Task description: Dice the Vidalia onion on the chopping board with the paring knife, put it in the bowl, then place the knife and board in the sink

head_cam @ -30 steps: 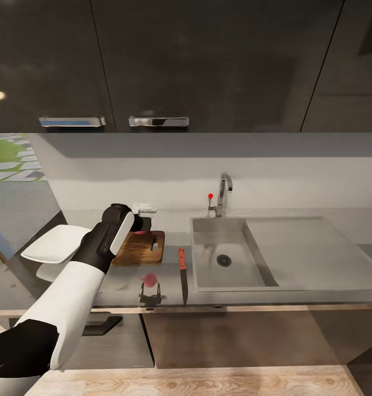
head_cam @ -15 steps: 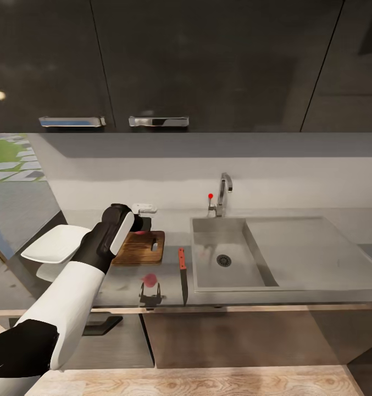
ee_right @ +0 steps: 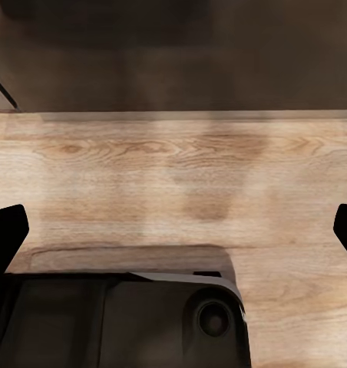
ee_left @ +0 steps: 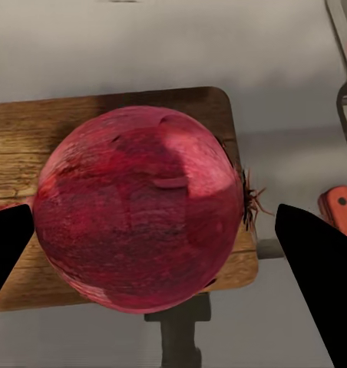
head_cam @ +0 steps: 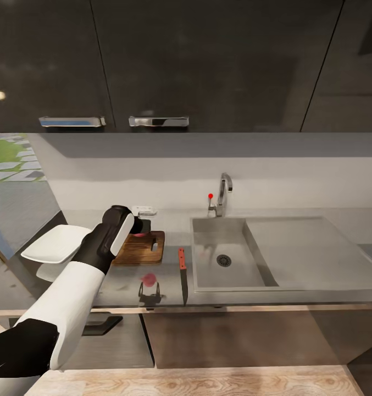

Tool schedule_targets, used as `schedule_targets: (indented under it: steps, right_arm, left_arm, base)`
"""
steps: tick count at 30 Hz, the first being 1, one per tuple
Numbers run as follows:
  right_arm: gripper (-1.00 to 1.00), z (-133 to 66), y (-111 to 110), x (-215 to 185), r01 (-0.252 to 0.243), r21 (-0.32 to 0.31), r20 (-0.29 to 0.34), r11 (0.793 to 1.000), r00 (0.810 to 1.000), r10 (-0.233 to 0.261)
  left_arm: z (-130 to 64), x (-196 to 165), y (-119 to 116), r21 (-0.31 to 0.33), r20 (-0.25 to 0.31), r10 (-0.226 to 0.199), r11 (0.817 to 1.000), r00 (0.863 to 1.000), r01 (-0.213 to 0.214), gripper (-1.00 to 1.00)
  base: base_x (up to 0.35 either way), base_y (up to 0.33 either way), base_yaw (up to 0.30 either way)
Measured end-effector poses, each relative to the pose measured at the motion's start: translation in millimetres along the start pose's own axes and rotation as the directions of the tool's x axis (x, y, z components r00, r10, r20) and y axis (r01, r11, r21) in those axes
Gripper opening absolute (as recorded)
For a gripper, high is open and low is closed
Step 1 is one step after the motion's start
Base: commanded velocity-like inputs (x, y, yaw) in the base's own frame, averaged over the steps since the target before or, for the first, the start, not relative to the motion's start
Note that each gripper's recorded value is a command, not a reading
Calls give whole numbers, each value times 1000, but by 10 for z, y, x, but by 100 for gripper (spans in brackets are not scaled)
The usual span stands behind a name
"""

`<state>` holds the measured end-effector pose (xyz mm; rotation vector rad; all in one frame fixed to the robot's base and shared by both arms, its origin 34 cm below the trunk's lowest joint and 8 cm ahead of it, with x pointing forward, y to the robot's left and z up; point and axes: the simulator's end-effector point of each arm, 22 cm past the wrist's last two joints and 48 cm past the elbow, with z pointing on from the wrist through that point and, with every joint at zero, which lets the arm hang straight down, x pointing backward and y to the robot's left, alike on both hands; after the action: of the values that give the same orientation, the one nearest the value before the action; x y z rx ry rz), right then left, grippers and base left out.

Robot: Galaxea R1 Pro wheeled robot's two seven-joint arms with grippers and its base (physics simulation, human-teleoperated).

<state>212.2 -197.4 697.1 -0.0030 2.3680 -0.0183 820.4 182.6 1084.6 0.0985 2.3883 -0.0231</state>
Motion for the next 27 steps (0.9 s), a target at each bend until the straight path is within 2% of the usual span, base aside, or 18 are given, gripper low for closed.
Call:
schedule_targets:
  steps: [16,27]
  right_arm:
    - [100,-2,0,4,0,0,-1,1000,1000,0]
    - [100,-1,8,3,-1,-2,-1,1000,1000,1]
  left_arm:
    - [42,65,10,-3,-18,-1,1000,1000,1,-100]
    - [42,64,12,-3,-18,-1,1000,1000,1,-100]
  base:
    - [0,5,0]
    - [0,213,0]
